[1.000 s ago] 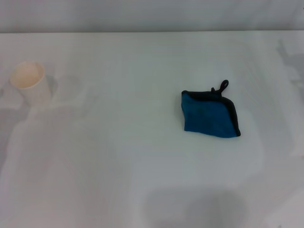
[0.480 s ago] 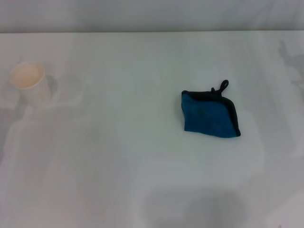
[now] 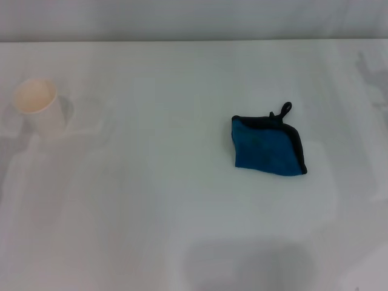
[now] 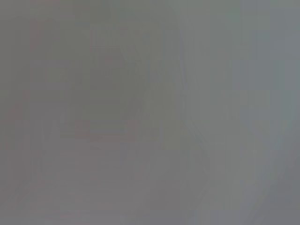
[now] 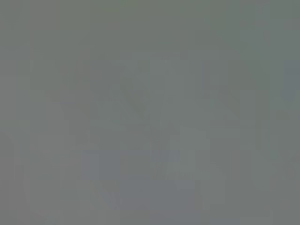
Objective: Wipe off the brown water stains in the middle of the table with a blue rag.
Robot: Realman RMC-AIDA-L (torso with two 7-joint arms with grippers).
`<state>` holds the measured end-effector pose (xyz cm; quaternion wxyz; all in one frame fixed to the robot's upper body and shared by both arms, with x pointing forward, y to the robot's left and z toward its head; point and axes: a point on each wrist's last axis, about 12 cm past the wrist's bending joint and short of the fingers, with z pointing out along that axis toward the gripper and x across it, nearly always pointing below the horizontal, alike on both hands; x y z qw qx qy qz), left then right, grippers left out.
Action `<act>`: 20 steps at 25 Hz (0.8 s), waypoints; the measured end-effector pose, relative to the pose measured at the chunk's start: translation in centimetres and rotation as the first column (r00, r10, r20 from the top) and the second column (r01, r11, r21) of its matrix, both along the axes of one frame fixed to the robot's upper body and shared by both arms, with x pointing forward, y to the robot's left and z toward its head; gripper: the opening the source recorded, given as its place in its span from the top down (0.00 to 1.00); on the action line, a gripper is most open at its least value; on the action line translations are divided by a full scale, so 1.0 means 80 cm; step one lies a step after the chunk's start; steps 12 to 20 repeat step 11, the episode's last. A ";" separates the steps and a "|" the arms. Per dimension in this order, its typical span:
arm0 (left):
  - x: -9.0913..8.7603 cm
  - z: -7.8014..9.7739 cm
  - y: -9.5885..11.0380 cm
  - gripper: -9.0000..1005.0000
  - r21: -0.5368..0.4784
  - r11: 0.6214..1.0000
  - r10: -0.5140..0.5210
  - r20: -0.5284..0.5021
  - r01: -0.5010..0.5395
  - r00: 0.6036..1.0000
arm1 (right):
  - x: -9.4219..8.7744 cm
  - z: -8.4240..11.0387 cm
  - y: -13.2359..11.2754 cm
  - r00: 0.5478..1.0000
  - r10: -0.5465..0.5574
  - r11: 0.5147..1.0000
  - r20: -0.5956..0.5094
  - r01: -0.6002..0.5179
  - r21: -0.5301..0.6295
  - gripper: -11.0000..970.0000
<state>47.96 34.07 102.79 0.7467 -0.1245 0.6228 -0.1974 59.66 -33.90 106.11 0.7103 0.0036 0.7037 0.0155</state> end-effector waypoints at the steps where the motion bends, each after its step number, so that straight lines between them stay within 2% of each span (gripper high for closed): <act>1: 0.001 0.001 0.001 0.11 0.003 1.000 0.001 0.004 -0.001 1.000 | 0.000 -0.001 0.000 1.000 0.000 1.000 -0.002 0.000 0.001 0.12; 20: 0.003 0.001 0.002 0.11 0.008 1.000 0.005 -0.001 -0.005 1.000 | 0.000 -0.002 0.004 1.000 0.005 1.000 -0.010 -0.005 0.009 0.12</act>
